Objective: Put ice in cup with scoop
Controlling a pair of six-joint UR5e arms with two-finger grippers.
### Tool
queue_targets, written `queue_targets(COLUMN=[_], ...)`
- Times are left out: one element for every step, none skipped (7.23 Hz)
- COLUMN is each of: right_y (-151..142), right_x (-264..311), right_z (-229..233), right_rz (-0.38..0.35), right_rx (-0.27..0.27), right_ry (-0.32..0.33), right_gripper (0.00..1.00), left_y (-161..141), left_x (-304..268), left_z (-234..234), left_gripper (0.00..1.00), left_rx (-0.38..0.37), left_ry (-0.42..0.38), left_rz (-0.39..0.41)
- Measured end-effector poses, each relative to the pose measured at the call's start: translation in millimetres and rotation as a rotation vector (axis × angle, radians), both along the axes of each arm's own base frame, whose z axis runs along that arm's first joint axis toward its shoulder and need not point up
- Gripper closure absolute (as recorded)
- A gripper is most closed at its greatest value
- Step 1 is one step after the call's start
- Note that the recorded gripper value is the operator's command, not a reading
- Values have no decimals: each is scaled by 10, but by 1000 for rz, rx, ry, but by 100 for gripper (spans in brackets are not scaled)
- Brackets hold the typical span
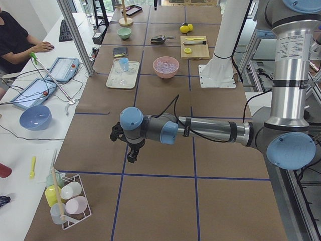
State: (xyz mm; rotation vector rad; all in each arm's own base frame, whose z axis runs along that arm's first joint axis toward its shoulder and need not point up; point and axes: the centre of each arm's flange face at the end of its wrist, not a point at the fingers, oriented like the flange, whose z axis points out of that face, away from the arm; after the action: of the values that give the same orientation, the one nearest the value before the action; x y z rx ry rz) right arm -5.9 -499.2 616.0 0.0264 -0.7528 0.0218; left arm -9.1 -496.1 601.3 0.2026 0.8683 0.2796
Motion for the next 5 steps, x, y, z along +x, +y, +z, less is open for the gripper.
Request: queue_targets(right_y=[-3, -9, -17, -21, -22], right_x=[-52, -120, -169, -213, -270], right_z=[-35, -86, -134, -173, -223], right_rz=[-11, -24, -32, -39, -48], right_rx=[10, 34, 64, 84, 102], right_ry=[-1, -5, -11, -17, -24], right_gripper=[0, 0, 0, 0, 0], left_y=[3, 1, -8, -25, -44], left_x=[0, 5, 18, 75, 210], left_z=[-4, -14, -30, -68, -127], left_gripper=[0, 0, 0, 0, 0], left_rx=[8, 13, 17, 37, 82], left_ry=[1, 1, 2, 4, 11], left_rz=[0, 1, 3, 12, 37])
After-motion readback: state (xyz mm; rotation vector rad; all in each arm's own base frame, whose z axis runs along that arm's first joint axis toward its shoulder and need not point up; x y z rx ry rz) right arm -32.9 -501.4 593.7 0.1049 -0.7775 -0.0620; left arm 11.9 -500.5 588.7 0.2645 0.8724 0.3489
